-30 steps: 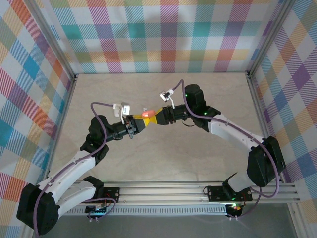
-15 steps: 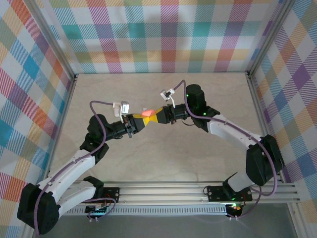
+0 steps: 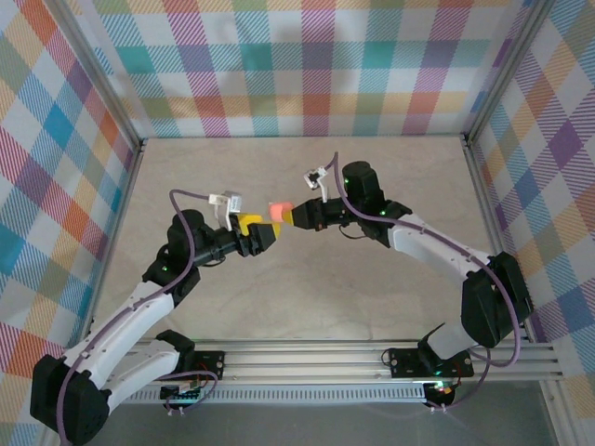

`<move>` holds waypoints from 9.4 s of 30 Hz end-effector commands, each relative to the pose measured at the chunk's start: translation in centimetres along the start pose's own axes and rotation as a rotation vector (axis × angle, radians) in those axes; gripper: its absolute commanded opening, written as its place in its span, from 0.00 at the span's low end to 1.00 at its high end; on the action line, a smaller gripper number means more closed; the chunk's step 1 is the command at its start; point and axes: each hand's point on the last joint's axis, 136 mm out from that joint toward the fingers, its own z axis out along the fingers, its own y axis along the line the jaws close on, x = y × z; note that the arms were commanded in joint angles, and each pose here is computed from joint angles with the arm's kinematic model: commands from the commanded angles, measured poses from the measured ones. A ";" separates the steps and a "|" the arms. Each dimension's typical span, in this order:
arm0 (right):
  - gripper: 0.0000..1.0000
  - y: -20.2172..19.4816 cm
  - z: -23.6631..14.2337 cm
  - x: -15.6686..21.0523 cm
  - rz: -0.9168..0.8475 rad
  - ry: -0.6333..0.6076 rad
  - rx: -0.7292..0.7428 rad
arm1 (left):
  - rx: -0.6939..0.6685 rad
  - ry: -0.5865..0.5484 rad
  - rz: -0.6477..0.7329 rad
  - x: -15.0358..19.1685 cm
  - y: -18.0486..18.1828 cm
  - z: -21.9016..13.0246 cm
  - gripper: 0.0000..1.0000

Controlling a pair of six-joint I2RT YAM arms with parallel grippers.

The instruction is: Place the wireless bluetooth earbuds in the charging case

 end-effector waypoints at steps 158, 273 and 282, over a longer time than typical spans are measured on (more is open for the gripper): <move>0.52 -18.3 -10.2 7.0 0.576 0.100 0.527 | -0.337 1.127 0.574 19.6 11.1 8.6 0.45; 0.45 -13.1 7.3 10.8 -0.939 0.699 0.385 | -0.333 0.132 -0.403 9.2 8.6 -4.1 0.76; 0.44 -7.5 5.6 7.6 -0.974 0.521 0.334 | -0.189 0.061 -0.276 6.8 5.5 -4.5 0.73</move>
